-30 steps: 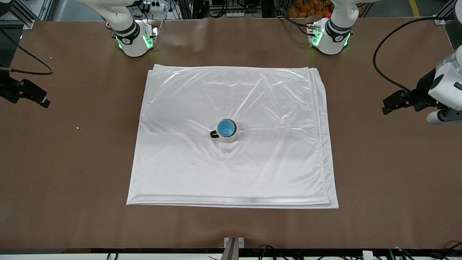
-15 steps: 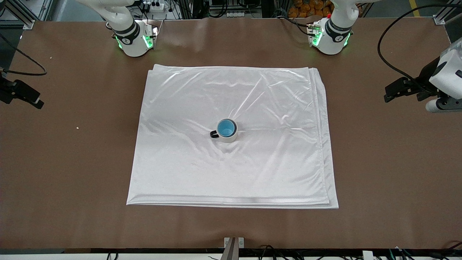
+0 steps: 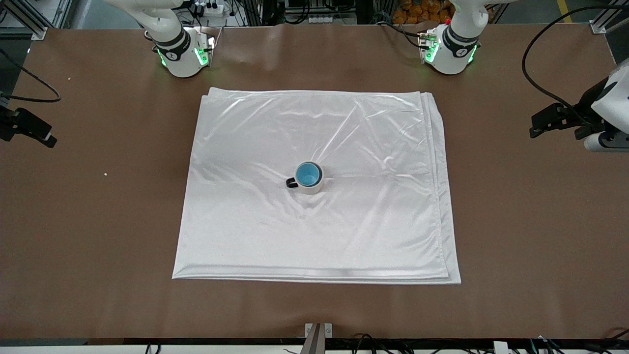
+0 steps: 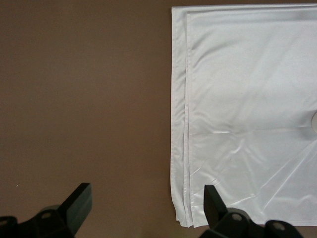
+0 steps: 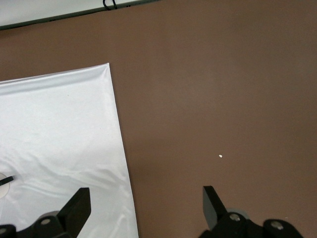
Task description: Place blue cup into white mug on cloth
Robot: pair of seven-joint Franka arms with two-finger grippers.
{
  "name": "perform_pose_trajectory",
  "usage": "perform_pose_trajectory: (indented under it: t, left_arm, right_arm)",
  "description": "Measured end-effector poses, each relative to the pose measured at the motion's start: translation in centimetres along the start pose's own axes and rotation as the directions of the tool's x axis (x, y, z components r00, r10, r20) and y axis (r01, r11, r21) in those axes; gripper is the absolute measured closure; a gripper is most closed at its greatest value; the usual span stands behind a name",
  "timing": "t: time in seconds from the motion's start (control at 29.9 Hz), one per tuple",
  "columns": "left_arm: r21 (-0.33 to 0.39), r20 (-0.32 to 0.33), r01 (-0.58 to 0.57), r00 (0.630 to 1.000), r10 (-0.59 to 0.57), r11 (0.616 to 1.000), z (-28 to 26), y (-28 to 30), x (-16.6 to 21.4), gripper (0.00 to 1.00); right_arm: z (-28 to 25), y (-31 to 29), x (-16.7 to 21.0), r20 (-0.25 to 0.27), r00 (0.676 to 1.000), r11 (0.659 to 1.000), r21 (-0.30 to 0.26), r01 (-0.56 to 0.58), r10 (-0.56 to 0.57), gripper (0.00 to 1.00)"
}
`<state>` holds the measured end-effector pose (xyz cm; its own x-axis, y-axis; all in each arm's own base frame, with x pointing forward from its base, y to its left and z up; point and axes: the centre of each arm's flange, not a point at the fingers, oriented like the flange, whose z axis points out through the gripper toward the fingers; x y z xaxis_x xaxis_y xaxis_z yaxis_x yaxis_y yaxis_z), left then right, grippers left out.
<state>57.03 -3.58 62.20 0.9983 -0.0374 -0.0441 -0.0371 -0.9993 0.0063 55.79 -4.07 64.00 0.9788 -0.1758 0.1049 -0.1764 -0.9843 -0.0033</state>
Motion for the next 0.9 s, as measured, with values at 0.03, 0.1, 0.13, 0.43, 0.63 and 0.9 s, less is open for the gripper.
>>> perform_pose_trajectory:
  t: [0.03,0.1,0.13,0.43,0.63,0.9]
  left_arm:
    - [0.000,0.000,-0.001,1.000,0.001,1.000,0.0,0.0,0.0,0.00]
    - [0.000,0.000,-0.001,1.000,0.001,1.000,0.0,0.0,0.0,0.00]
    - [0.000,0.000,-0.001,1.000,0.001,1.000,0.0,0.0,0.0,0.00]
    - [0.000,0.000,-0.002,1.000,0.002,1.000,0.0,0.0,0.0,0.00]
    - [0.000,0.001,-0.001,1.000,0.001,1.000,0.0,0.0,0.0,0.00]
    - [0.000,0.002,-0.001,1.000,0.001,1.000,0.1,0.0,0.0,0.00]
  right_arm:
    - [0.0,0.0,0.0,0.000,1.000,1.000,0.000,0.000,0.000,0.00]
    - [0.0,-0.1,0.0,0.001,1.000,1.000,0.000,0.001,-0.001,0.00]
    - [0.0,-0.1,0.0,0.001,1.000,1.000,0.000,0.002,-0.002,0.00]
    - [0.1,-1.0,-0.1,0.002,1.000,1.000,0.001,-0.005,0.005,0.00]
    - [0.2,-1.3,-0.1,0.006,1.000,1.000,0.002,-0.005,0.005,0.00]
    - [0.2,-1.0,-0.1,0.008,1.000,1.000,-0.004,-0.009,0.009,0.00]
